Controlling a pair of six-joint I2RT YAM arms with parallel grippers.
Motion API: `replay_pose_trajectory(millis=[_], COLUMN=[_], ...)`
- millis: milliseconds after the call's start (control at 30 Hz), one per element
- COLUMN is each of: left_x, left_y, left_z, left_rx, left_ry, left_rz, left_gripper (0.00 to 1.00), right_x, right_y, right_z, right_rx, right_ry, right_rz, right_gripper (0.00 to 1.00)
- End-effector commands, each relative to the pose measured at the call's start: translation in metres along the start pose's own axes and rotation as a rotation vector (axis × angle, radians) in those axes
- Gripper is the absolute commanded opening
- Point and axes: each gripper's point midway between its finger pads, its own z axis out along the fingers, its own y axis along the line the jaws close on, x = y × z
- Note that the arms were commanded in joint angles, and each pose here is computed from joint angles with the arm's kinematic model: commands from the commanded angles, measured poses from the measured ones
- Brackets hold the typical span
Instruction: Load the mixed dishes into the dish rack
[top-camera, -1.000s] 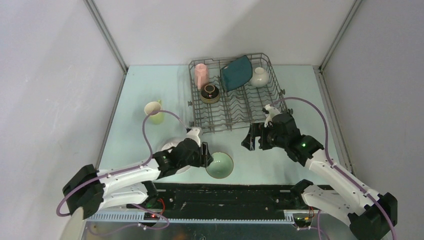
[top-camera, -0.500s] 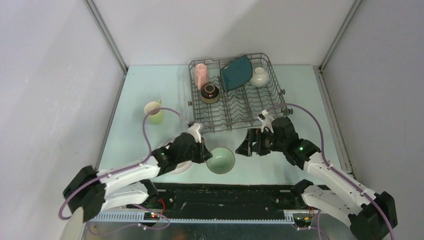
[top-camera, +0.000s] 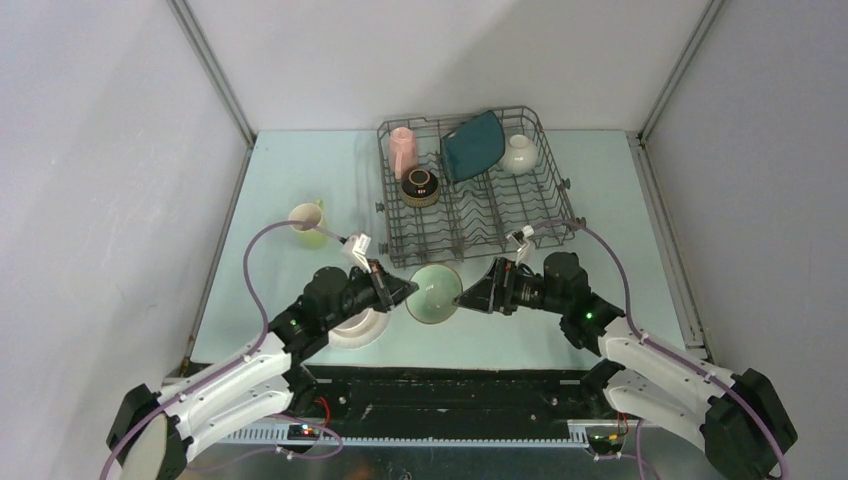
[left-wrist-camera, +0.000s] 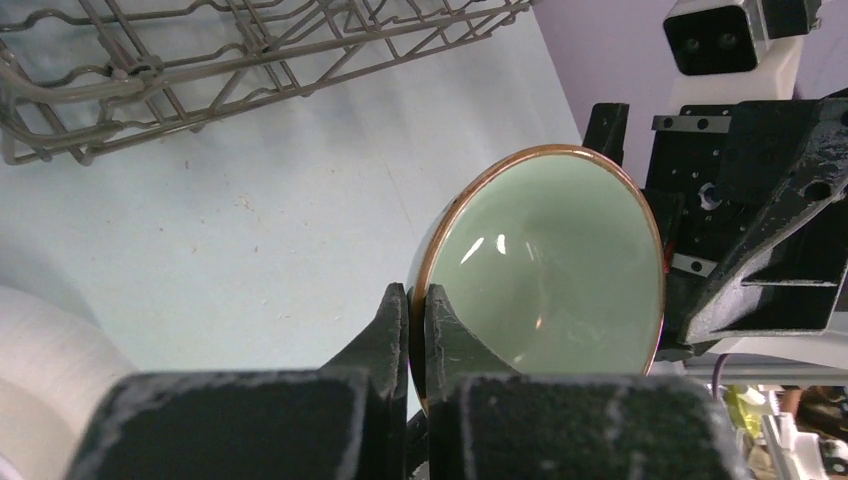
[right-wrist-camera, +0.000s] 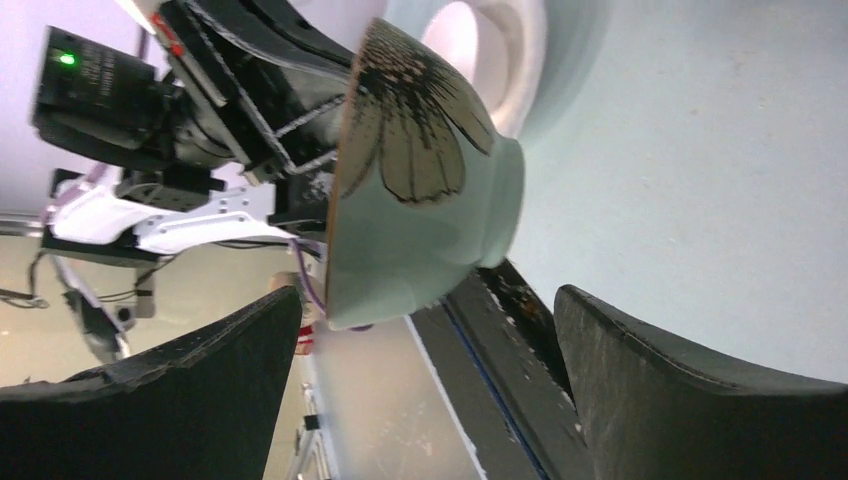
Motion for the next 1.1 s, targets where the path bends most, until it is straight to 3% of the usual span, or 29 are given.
replay_pose_trajectory(millis=[0, 367, 633, 767, 833, 933, 1067], left_x=[-0.031, -0.041, -0.038, -0.035, -0.035, -0.037, -0.042], left_y=[-0.045, -0.063, -0.060, -0.054, -0.051, -0.045, -0.040], left_z=[-0.002, -0.005, -0.002, 0.000, 0.000, -0.001, -0.007], left_rx=[0.181, 0.275, 0.258, 0.224, 0.200, 0.152, 0.106], left_ry=[-0.091, -0.134, -0.114, -0.100, -0.096, -0.091, -0.103], left_rz=[-0.057, -0.092, -0.074, -0.058, -0.046, -0.023, 0.007], left_gripper=[0.00, 0.00, 0.00, 0.16, 0.32, 0.59, 0.72], right_x=[-0.019, -0.022, -0.028, -0.047, -0.060, -0.076, -0.110], right_y=[0.047, 0.047, 0.056, 0.054, 0.051, 0.043, 0.025], right_z=[0.002, 0.006, 0.002, -0.006, -0.012, -0.022, -0.041], right_rx=[-0.200, -0.205, -0.240, -0.211, -0.180, -0.110, 0.071], right_ry=[-0.094, -0.115, -0.135, -0.181, -0.212, -0.247, -0.330], right_rz=[0.001, 0.050, 0.042, 0.007, -0.014, -0.049, -0.128], right_gripper=[0.99, 0.89, 0.55, 0.39, 0.30, 0.29, 0.28])
